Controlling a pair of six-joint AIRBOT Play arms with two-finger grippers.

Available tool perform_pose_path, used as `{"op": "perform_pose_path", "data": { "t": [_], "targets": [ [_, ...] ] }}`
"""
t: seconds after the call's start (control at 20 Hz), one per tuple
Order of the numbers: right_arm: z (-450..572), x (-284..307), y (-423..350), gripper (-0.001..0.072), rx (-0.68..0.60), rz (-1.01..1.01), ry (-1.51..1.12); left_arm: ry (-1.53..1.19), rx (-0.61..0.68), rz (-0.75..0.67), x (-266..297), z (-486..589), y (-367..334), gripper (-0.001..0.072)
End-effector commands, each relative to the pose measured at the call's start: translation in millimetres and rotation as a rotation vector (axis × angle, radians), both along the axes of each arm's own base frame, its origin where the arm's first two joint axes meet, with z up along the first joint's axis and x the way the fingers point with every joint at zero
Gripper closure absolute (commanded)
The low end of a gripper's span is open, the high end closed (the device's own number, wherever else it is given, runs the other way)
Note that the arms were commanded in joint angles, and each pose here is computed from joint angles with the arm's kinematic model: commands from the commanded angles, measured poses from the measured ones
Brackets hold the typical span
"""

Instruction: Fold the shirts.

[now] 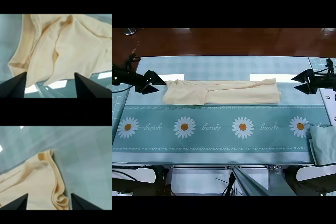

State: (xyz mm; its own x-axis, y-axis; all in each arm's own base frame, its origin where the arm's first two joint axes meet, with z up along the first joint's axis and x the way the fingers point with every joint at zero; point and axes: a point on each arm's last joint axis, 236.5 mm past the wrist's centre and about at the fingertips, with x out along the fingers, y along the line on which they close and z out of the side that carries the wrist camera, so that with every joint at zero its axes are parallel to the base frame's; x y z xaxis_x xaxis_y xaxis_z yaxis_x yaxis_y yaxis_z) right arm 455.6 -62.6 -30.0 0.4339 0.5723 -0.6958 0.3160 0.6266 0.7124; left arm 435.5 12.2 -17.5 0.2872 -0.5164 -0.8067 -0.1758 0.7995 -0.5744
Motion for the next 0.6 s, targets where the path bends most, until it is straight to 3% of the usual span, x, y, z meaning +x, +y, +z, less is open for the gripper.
{"op": "perform_pose_path", "data": {
  "t": [0.0,0.3,0.55],
  "targets": [
    [-25.1,-20.8,4.0,0.0092,-0.008,0.013,0.072,-0.179,-0.050,0.103,-12.2,16.2,-13.4,0.0002],
    [-56.8,-11.7,61.9,0.0092,0.055,0.093,0.127,-0.308,-0.240,0.009,-25.6,61.6,-92.7,0.0003],
    [-67.9,-5.3,99.2,0.0092,0.075,0.135,0.139,-0.317,-0.241,-0.041,-23.9,60.2,-125.3,0.0003]
  ]
}}
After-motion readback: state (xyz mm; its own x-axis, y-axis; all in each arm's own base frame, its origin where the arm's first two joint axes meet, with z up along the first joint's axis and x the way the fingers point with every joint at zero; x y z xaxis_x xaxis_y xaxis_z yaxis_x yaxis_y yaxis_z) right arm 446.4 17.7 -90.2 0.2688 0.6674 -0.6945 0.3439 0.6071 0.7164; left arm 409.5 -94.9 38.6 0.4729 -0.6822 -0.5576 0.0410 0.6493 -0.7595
